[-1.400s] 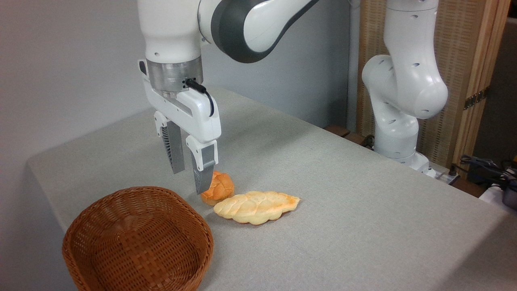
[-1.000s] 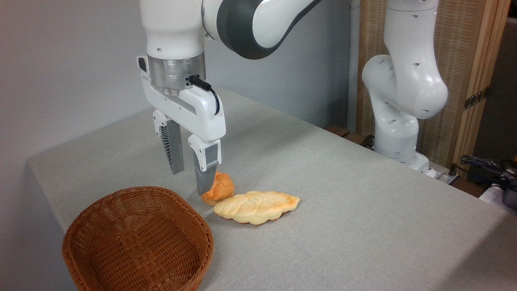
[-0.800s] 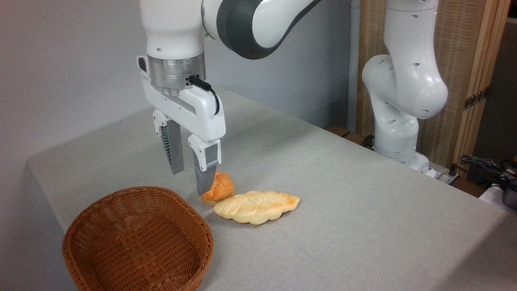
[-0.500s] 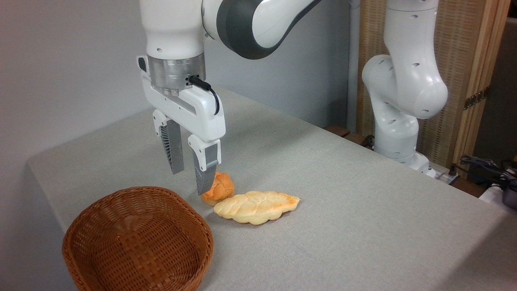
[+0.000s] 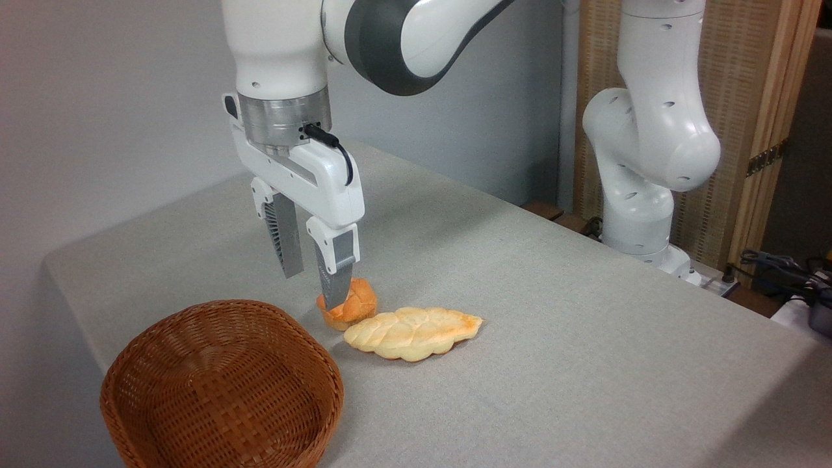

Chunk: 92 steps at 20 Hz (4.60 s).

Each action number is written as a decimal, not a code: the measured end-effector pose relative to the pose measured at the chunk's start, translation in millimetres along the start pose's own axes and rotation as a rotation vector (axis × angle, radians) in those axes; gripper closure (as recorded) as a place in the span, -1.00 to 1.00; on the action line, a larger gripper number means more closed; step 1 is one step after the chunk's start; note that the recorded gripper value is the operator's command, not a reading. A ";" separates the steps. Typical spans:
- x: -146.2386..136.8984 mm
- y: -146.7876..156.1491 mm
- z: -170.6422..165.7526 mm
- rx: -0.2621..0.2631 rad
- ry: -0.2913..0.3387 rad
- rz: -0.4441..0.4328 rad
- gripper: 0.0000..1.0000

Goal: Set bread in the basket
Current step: 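Close the gripper around the round bread roll, then lift the roll and carry it over the wicker basket, then open the gripper to drop the roll into the basket, then raise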

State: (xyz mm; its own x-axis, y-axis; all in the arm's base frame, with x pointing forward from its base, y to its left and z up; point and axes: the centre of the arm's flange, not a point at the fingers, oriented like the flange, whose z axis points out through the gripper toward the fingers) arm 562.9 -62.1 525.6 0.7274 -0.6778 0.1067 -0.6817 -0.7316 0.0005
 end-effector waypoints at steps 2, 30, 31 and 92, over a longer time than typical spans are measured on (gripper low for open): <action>-0.1 2.2 2.9 -0.011 -0.015 0.003 -1.00; 29.2 88.8 119.7 -0.127 -0.199 0.153 -0.64; 29.6 89.4 121.0 -0.127 -0.202 0.155 -0.30; 43.3 31.2 26.6 -0.035 0.037 0.048 -1.00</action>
State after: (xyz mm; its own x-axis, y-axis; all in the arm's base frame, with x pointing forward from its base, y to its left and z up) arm 575.2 -116.3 503.7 0.6910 -0.7083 0.1445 -0.7185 -0.6950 0.0292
